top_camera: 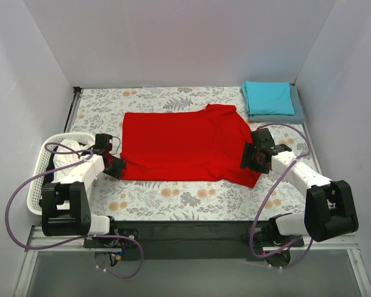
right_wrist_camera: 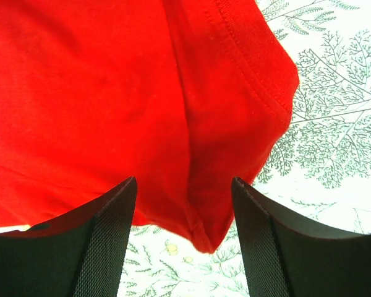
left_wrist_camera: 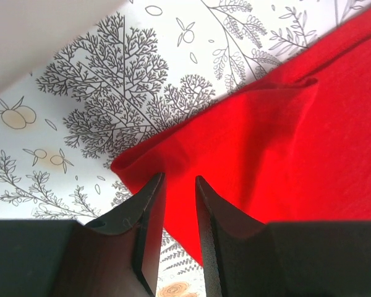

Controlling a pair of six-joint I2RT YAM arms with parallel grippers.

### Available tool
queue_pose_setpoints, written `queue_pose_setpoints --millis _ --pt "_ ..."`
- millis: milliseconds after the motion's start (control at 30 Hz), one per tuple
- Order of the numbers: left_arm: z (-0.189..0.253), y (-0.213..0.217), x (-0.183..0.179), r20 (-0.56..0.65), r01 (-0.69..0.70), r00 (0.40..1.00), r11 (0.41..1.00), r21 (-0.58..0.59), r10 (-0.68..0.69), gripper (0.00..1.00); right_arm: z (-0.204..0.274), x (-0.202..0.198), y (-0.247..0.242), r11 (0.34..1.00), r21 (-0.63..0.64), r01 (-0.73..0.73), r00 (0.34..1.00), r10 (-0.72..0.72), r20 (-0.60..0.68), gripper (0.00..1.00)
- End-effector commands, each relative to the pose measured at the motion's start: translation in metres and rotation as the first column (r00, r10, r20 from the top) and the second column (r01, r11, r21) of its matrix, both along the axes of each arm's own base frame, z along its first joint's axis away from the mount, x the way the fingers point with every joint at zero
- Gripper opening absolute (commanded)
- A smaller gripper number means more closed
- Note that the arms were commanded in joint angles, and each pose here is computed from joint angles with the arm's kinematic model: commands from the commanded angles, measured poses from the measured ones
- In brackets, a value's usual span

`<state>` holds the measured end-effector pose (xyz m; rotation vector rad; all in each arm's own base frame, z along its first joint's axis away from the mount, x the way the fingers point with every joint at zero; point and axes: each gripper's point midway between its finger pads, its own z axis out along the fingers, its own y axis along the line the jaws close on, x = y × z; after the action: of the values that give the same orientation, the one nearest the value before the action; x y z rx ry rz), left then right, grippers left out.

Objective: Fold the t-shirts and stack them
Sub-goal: Fold the tshirt

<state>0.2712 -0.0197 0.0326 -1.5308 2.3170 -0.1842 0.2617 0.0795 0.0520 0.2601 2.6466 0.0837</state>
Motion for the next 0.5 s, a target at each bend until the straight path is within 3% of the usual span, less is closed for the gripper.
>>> queue_pose_setpoints --millis 0,267,467 --pt "-0.005 0.001 0.001 -0.005 -0.002 1.000 1.000 0.006 0.002 0.24 -0.004 0.007 0.005 0.999 0.049 0.008 1.000 -0.008 0.001 0.68" --pt "-0.017 0.005 -0.004 -0.056 -0.014 0.998 1.000 0.025 0.016 0.23 -0.011 0.004 0.017 0.993 0.115 -0.023 0.999 0.026 -0.023 0.52" --pt "-0.025 0.009 -0.011 -0.103 -0.025 0.994 0.999 0.044 0.029 0.23 -0.012 0.002 0.015 0.992 0.125 -0.020 0.999 0.024 -0.027 0.29"
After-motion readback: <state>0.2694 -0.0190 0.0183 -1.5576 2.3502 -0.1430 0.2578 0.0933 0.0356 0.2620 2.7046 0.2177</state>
